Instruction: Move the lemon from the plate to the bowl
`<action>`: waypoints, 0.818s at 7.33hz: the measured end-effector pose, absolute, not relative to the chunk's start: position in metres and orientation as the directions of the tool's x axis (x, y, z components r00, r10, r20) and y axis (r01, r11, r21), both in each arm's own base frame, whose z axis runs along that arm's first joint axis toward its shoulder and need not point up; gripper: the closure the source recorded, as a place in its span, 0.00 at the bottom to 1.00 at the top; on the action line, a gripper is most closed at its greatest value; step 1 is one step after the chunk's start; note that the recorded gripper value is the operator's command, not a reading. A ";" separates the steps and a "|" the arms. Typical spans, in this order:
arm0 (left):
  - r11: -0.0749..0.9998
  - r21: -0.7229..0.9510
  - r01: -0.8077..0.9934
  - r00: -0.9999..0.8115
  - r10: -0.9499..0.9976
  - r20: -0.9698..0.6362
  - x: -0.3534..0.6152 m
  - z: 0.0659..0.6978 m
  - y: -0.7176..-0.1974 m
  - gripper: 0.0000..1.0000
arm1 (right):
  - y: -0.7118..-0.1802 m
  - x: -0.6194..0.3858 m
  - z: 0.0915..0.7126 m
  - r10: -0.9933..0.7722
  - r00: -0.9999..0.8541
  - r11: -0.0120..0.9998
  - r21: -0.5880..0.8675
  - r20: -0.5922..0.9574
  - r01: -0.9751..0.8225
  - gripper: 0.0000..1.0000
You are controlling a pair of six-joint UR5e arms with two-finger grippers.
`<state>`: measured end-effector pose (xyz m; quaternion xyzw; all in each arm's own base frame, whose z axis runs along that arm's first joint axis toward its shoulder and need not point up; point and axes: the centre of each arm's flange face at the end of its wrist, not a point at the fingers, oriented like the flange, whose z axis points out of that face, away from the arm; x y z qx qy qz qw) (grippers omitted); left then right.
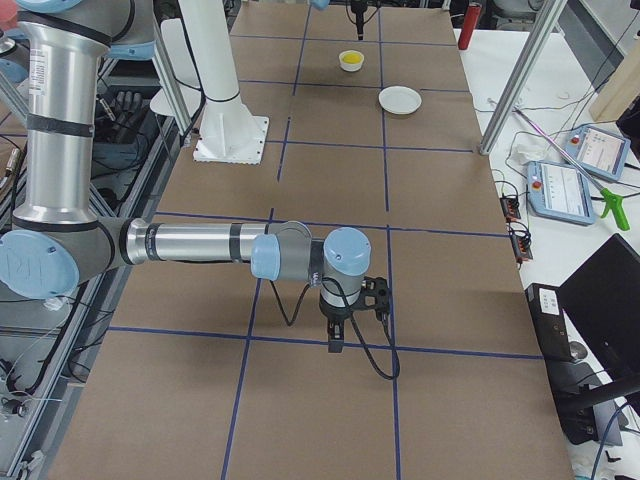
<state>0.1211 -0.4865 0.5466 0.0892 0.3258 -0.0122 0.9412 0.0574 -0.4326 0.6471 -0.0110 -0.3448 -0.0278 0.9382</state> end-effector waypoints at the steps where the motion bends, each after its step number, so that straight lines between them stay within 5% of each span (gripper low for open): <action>1: 0.977 0.209 0.033 0.815 0.095 -0.572 0.074 0.553 -0.493 0.00 | -0.433 0.057 0.647 -0.044 0.761 0.998 -0.002 0.648 0.060 0.00; 6: 0.975 0.204 -0.086 0.756 0.197 -0.624 -0.076 0.629 -0.427 0.00 | -0.433 0.057 0.647 -0.044 0.761 0.998 -0.002 0.648 0.060 0.00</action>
